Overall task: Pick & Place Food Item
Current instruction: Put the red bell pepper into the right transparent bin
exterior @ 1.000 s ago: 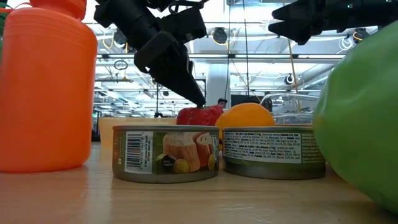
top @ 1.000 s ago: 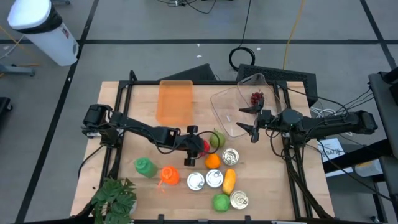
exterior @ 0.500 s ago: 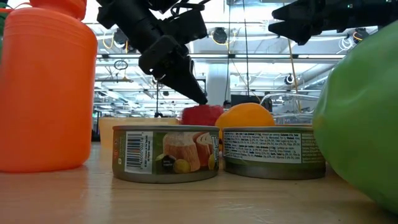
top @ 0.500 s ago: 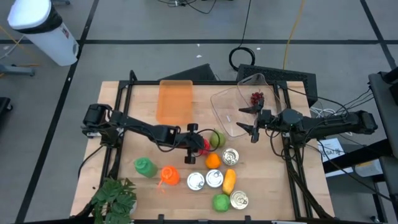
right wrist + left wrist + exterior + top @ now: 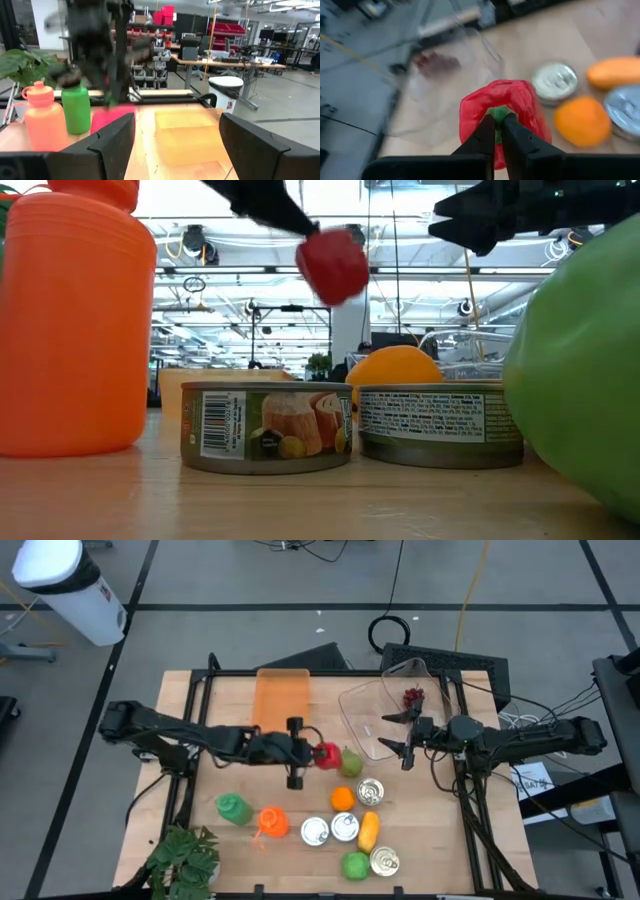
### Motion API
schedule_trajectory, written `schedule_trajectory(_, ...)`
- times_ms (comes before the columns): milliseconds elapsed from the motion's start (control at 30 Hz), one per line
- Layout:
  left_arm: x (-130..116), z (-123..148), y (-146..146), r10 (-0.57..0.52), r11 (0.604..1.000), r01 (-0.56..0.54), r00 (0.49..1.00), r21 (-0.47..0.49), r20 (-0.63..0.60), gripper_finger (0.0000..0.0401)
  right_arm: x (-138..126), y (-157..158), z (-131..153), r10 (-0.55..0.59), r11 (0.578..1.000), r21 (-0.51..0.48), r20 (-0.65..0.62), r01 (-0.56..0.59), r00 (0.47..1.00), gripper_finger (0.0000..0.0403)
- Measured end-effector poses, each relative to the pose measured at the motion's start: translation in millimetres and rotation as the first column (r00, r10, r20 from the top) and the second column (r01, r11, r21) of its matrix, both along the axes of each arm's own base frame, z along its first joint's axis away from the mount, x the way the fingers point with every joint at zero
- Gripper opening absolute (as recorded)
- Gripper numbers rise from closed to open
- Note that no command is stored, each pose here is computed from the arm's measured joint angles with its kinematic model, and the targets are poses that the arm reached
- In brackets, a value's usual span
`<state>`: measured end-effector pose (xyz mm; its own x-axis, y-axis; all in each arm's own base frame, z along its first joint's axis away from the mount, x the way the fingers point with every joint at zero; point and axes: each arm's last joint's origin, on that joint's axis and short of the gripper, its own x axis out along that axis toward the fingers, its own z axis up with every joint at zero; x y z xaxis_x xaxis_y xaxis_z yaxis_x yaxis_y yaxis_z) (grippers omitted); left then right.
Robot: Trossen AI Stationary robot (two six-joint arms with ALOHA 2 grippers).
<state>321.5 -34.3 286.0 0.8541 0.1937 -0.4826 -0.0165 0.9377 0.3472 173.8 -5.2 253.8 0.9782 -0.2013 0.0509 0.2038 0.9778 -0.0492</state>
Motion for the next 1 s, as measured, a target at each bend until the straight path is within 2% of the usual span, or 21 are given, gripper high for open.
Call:
schedule_trajectory(167, -8.3, 18.3, 13.7, 0.035, 0.999, -0.036, 0.997, 0.017, 0.073, 0.0016, 19.2, 5.9, -9.2, 0.056, 0.998, 0.002, -0.002, -0.056, 0.998, 0.0307)
schedule_trajectory(300, -7.3, 17.7, 23.0, 0.049, 0.998, -0.051, 0.996, 0.021, 0.069, 0.0015, 37.5, 9.6, -20.9, 0.089, 0.996, -0.007, -0.024, -0.089, 0.996, 0.0351)
schedule_trajectory(433, -5.0, 15.5, 28.1, 0.027, 1.0, -0.027, 0.997, -0.001, 0.066, 0.0017, 58.9, 9.6, -25.7, 0.079, 0.995, -0.052, -0.089, -0.084, 0.993, 0.0374)
schedule_trajectory(667, -4.2, 16.9, 24.9, -0.022, 0.999, 0.025, 0.996, -0.025, 0.082, 0.0009, 94.9, 6.2, -20.5, 0.059, 0.99, -0.117, -0.13, -0.075, 0.99, 0.0374)
schedule_trajectory(900, -4.2, 17.7, 15.9, -0.095, 0.995, 0.096, 0.992, -0.004, 0.083, 0.0003, 116.7, 0.7, -24.4, 0.049, 0.998, -0.027, -0.144, -0.053, 0.988, 0.0377)
schedule_trajectory(1000, -4.2, 17.4, 15.7, -0.096, 0.995, 0.096, 0.992, 0.002, 0.08, 0.0006, 121.9, 1.8, -28.9, 0.086, 0.996, -0.025, -0.16, -0.091, 0.983, 0.0377)
